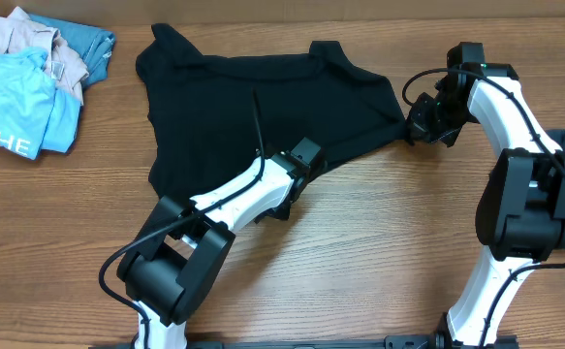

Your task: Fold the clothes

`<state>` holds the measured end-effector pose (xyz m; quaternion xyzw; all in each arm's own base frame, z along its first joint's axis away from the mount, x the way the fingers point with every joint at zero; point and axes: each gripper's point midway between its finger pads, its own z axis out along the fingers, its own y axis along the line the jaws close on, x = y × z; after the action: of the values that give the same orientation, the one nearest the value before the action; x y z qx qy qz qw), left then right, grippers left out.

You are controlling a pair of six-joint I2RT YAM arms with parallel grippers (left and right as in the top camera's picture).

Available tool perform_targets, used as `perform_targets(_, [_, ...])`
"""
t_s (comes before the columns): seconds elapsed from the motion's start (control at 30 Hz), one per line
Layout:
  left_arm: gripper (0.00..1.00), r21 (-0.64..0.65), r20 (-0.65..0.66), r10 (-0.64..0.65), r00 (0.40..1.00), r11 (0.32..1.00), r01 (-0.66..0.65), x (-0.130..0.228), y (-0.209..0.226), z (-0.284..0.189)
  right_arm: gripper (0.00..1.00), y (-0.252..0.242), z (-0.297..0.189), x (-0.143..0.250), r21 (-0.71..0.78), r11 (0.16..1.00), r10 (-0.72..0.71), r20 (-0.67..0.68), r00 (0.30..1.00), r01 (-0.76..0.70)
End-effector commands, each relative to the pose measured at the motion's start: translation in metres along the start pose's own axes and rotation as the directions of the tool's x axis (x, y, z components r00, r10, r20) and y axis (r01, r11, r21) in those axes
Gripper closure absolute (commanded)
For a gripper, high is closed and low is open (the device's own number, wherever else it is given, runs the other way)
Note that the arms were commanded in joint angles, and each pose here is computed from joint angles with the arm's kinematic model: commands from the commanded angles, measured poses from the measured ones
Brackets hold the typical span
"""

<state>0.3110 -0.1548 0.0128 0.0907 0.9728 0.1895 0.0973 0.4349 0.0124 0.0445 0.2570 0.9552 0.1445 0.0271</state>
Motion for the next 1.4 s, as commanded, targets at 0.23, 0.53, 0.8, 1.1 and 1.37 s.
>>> perform_targets(0.23, [0.96,-0.222,0.092,-0.028,0.995,0.974,0.048,-0.029,0.046,-0.008,0.96,0.007,-0.020,-0.011,-0.027,1.000,-0.006,0.055,0.998,0.007])
perform_targets(0.53, [0.91,-0.206,0.206,-0.364,0.908,0.891,0.404,-0.083,0.148,0.033,0.96,0.006,-0.020,-0.009,-0.022,1.000,-0.003,0.045,0.999,0.004])
perform_targets(0.8, [0.50,-0.245,0.153,-0.481,0.863,0.828,0.505,-0.070,0.208,0.055,0.96,0.006,-0.020,-0.009,-0.022,1.000,-0.003,0.046,0.999,0.004])
perform_targets(1.1, [0.30,-0.086,0.081,-0.502,0.861,0.857,0.508,-0.100,0.211,-0.026,0.96,0.007,-0.020,-0.011,-0.025,1.000,-0.005,0.054,0.999,0.007])
perform_targets(1.37, [0.00,0.197,-0.141,-0.386,0.912,0.891,0.408,-0.075,0.152,-0.051,0.95,0.008,-0.020,-0.015,-0.028,1.000,-0.010,0.072,0.997,0.012])
